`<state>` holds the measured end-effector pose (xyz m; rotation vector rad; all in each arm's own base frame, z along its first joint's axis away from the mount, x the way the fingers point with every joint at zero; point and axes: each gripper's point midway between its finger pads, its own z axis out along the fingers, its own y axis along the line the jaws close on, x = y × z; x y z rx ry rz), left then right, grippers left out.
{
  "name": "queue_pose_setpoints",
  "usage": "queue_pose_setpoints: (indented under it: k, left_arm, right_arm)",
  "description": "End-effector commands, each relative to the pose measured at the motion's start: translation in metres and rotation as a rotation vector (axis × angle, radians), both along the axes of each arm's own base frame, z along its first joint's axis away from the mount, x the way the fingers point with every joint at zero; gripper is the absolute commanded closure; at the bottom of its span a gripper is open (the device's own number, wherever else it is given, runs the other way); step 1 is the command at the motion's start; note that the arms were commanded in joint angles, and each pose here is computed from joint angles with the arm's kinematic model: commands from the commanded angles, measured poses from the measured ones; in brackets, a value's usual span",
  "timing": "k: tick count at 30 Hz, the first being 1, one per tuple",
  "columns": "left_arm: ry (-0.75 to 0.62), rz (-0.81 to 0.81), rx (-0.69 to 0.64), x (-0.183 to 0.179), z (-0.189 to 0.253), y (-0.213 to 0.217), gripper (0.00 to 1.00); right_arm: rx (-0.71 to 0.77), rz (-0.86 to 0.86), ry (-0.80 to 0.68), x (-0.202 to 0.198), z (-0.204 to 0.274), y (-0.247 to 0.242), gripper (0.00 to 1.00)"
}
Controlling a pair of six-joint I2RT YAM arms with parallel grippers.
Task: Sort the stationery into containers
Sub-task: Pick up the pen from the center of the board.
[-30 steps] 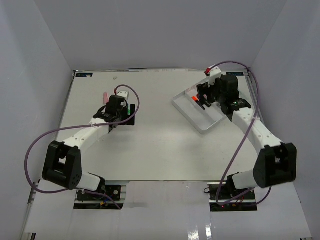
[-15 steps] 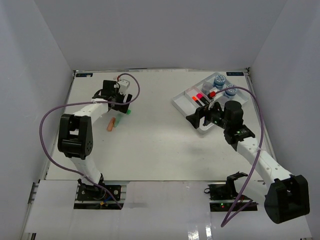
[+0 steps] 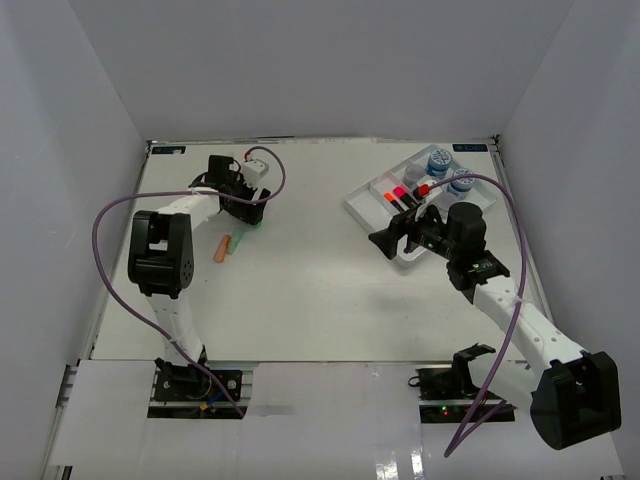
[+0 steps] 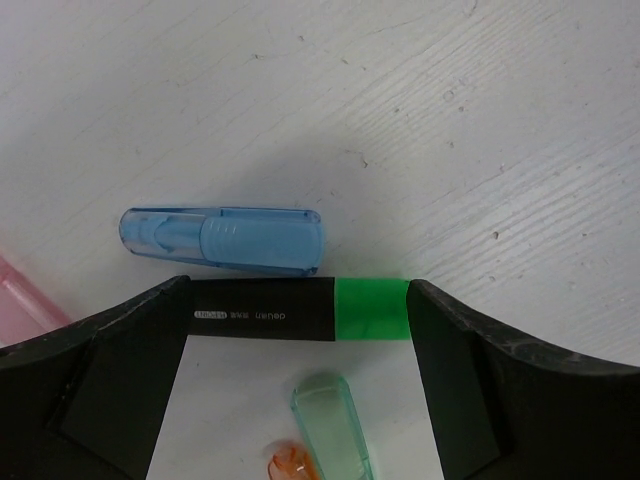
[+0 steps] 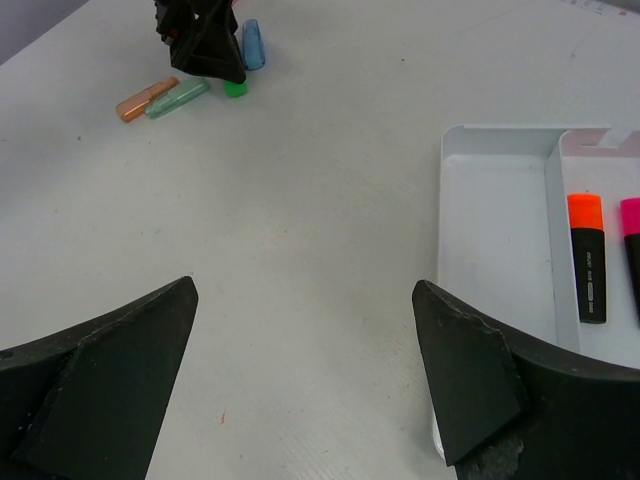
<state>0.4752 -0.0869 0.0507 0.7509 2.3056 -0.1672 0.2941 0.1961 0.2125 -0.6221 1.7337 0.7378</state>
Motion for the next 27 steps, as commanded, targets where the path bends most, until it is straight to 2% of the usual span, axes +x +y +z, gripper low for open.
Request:
queue_pose_setpoints:
  k: [1,14,23,27]
  left_arm:
    - [-0.009,-0.065,-0.049,0.006,0.009,-0.009,0.02]
    - [0.107,-0.037,-0.093,-0.013,-0.012,-0.007,0.03]
    - [0.044,0.075,-0.120,-0.001,0.026,0.004,0.09]
    - [0.003,0.043,-0.104,0.001,0.040,0.007,0.07]
  right_arm:
    - [0.013,0.015,-0.035,0.001,0.011,0.004,0.05]
    - [0.000,0.006,-0.023,0.003,0.006,0.004,0.05]
    - [0.002,0.013,-0.016,0.001,0.004,0.005,0.05]
    - [0.003,0.014,-0.019,0.000,0.005,0.005,0.05]
